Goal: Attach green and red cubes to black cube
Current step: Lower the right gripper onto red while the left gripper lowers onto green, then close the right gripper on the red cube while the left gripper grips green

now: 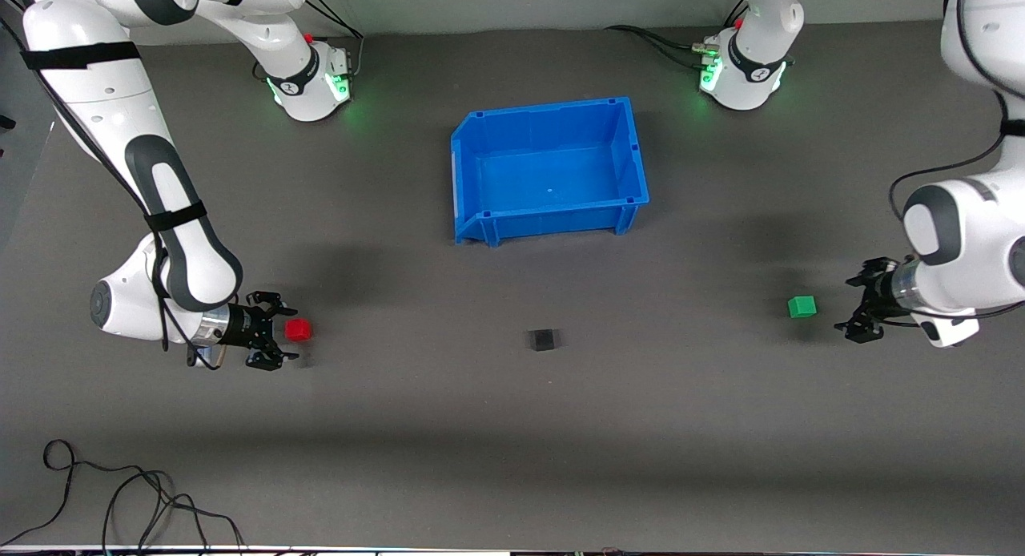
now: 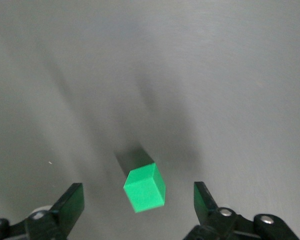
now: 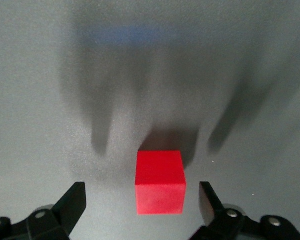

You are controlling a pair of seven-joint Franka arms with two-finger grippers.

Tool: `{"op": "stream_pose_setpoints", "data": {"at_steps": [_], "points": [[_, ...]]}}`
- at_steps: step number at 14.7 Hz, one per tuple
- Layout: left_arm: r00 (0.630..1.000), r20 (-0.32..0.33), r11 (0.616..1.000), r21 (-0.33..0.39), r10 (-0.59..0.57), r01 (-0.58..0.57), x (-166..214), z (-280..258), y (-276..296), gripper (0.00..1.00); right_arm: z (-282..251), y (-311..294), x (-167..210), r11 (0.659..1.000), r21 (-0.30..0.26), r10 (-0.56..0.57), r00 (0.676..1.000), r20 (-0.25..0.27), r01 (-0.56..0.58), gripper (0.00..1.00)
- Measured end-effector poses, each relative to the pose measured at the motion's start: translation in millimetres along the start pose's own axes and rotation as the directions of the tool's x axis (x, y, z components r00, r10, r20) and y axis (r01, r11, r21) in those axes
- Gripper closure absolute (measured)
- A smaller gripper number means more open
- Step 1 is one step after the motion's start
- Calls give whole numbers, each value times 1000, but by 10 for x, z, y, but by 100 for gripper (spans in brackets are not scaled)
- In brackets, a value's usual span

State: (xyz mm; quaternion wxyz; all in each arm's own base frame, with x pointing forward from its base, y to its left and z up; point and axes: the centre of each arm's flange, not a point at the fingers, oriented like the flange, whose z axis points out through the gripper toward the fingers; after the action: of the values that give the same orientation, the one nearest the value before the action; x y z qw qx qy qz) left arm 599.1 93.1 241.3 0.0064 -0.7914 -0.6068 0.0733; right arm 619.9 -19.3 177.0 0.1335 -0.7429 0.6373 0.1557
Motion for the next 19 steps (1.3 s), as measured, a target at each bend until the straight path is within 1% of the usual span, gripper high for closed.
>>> {"op": "stream_pose_setpoints", "data": {"at_steps": [1, 2, 3, 4, 5, 6, 7, 8, 9, 10, 11, 12, 13, 14, 15, 17, 19], "points": [[998, 3, 998, 7, -62, 62, 3, 119, 11, 5, -4, -5, -3, 1000, 1, -1, 1000, 0, 1, 0], [994, 4, 994, 12, -111, 111, -5, 229, 26, 11, -6, -10, -9, 1000, 2, -2, 1000, 0, 2, 0], [989, 3, 989, 11, -145, 145, -21, 313, 46, 11, -3, -11, -15, 1000, 1, -3, 1000, 0, 3, 4], [987, 3, 987, 10, -163, 163, -38, 366, 61, 20, -2, -13, -20, 1000, 1, -5, 1000, 0, 5, 4], [985, 3, 985, 12, -173, 173, -49, 396, 68, 27, 0, -14, -23, 1000, 1, -6, 1000, 0, 6, 12], [984, 3, 984, 12, -177, 177, -51, 418, 69, 27, 0, -14, -25, 1000, 1, -7, 1000, 0, 7, 22], [983, 2, 983, 8, -181, 181, -49, 448, 68, 30, 0, -14, -25, 1000, 1, -8, 1000, 0, 8, 33], [983, 0, 983, 1, -183, 183, -51, 487, 58, 39, 0, -15, -25, 1000, 1, -9, 1000, 0, 9, 37], [983, -1, 983, 0, -185, 185, -54, 518, 45, 39, -1, -15, -25, 1000, 1, -10, 1000, 0, 10, 37], [982, -1, 982, 0, -186, 186, -58, 535, 35, 46, -1, -15, -25, 1000, 1, -11, 1000, 0, 11, 44], [982, -1, 982, 1, -186, 186, -61, 538, 34, 59, 0, -15, -25, 1000, 1, -11, 1000, 0, 11, 53], [982, -1, 982, 1, -186, 186, -63, 537, 35, 71, -1, -15, -25, 1000, 1, -11, 1000, 0, 11, 53], [983, -1, 983, 0, -186, 186, -67, 536, 37, 82, -1, -15, -25, 1000, 1, -11, 1000, 0, 11, 59], [983, -1, 983, 0, -185, 185, -77, 535, 42, 93, -2, -16, -25, 1000, 2, -11, 1000, 0, 11, 60], [983, -1, 983, 0, -182, 182, -96, 532, 51, 97, -2, -16, -25, 1000, 2, -12, 1000, 0, 12, 60], [984, -3, 984, -2, -178, 178, -141, 522, 73, 100, -6, -20, -26, 1000, 3, -12, 1000, 0, 12, 60], [984, -3, 984, -2, -181, 181, -167, 519, 85, 100, -21, -35, -30, 1000, 6, -14, 1000, 0, 14, 60]]}}
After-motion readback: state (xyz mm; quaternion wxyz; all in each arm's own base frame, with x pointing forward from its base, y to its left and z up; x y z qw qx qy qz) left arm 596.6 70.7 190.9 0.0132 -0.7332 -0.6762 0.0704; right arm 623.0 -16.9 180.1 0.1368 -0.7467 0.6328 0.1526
